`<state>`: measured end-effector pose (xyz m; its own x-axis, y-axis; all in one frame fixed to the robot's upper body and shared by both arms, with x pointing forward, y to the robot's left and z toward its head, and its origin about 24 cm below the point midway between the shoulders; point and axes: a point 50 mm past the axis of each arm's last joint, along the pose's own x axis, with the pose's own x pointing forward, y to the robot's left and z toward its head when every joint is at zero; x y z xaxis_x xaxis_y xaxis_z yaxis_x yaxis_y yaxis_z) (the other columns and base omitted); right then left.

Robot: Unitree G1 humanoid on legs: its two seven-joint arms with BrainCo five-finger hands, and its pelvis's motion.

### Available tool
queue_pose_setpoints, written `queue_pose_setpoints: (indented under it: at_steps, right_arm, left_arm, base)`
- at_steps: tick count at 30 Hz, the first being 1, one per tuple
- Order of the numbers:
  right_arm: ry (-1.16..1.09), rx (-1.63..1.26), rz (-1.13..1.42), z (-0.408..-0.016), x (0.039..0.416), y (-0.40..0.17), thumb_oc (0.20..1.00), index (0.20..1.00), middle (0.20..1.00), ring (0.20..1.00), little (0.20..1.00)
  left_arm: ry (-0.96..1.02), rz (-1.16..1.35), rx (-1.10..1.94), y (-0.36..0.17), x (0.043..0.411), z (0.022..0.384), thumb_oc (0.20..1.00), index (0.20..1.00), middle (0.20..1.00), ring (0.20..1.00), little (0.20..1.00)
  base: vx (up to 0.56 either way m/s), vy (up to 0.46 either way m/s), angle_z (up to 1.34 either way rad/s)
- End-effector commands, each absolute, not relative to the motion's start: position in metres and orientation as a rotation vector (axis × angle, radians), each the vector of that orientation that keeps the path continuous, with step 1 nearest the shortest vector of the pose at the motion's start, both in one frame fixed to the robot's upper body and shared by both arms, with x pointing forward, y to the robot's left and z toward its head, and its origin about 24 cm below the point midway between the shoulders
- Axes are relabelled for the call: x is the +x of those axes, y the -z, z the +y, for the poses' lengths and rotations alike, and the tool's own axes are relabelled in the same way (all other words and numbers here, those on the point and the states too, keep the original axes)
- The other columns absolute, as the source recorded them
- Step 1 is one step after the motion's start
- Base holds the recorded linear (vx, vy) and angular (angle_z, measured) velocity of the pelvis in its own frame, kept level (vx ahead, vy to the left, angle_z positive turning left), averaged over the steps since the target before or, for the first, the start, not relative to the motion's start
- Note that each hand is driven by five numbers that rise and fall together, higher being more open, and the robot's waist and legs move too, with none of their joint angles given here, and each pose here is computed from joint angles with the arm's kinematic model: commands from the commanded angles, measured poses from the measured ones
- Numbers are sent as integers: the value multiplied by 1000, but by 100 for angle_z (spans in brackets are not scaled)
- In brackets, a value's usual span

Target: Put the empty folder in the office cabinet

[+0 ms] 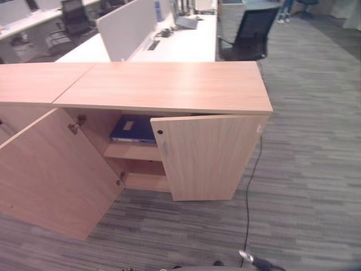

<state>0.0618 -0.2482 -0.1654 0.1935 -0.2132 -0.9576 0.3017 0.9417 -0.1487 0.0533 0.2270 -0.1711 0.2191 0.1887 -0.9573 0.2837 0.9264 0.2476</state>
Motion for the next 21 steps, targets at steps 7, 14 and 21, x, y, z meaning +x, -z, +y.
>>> queue_pose_setpoints:
  at_steps: [7, 14, 21]
  right_arm:
    - [378, -45, 1339, -256, 58, 164, 1000, 1000, 1000, 1000, 1000]
    - [382, -15, 1319, -250, 59, 165, 1000, 1000, 1000, 1000, 1000]
    - [420, 9, 1263, -252, 65, 163, 1000, 1000, 1000, 1000, 1000]
  left_arm:
    - [-89, 1138, 394, 151, 126, 243, 1000, 1000, 1000, 1000, 1000]
    - [-157, 1169, 312, 156, 109, 243, 1000, 1000, 1000, 1000, 1000]
    - [-309, 1069, 255, 145, 108, 271, 1000, 1000, 1000, 1000, 1000]
  base:
    - [-82, -236, 111]
    - [31, -57, 40]
    - [18, 35, 43]
